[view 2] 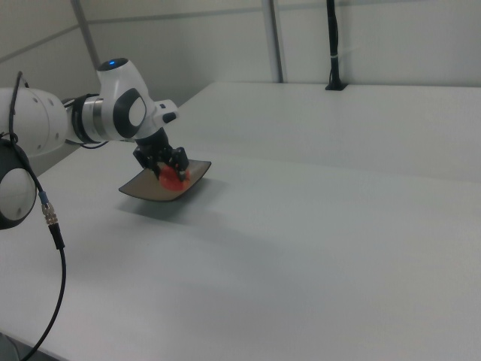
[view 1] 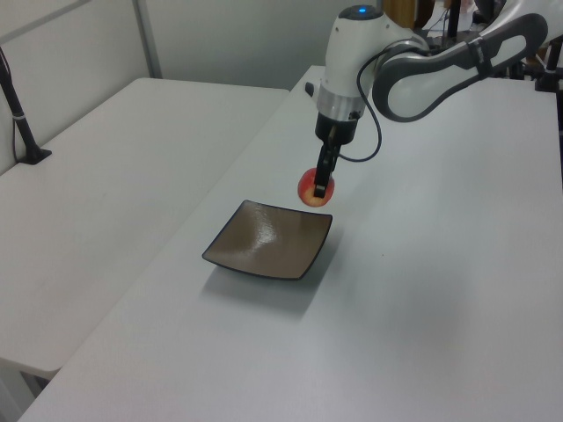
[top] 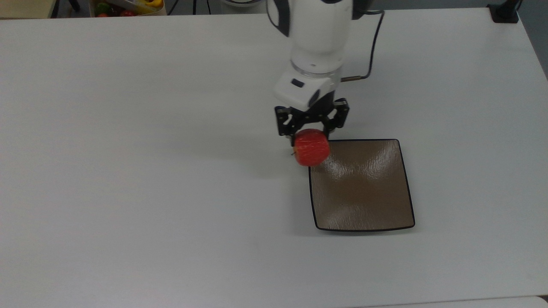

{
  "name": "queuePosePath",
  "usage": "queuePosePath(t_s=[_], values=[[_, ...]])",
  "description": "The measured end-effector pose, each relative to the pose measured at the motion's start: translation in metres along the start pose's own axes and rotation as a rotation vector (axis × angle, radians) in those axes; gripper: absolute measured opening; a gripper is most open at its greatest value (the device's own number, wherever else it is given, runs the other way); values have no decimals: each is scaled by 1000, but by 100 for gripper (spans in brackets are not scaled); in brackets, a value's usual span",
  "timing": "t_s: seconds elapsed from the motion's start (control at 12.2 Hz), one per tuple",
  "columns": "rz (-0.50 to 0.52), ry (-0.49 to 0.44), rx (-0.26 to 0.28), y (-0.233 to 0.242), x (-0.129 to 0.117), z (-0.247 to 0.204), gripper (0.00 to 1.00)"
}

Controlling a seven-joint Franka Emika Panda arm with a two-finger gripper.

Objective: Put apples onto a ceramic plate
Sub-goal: 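Lift the apple and carry it over the brown plate, lowering it, then open the gripper to release the apple onto the plate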

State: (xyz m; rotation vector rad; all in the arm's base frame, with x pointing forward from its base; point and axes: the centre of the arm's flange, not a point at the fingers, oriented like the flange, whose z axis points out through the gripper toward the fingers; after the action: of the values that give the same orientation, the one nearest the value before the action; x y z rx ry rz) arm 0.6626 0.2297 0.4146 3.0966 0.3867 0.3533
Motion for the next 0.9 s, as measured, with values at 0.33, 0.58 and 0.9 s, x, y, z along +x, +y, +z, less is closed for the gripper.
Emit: queuePosePath(t_s=[0.33,0.58,0.9], values=[[-60,-5,-13,-49,14,41,85],[-75,17,-14,-57,21,52,95],[-56,49,-15,-51,29,36,99]])
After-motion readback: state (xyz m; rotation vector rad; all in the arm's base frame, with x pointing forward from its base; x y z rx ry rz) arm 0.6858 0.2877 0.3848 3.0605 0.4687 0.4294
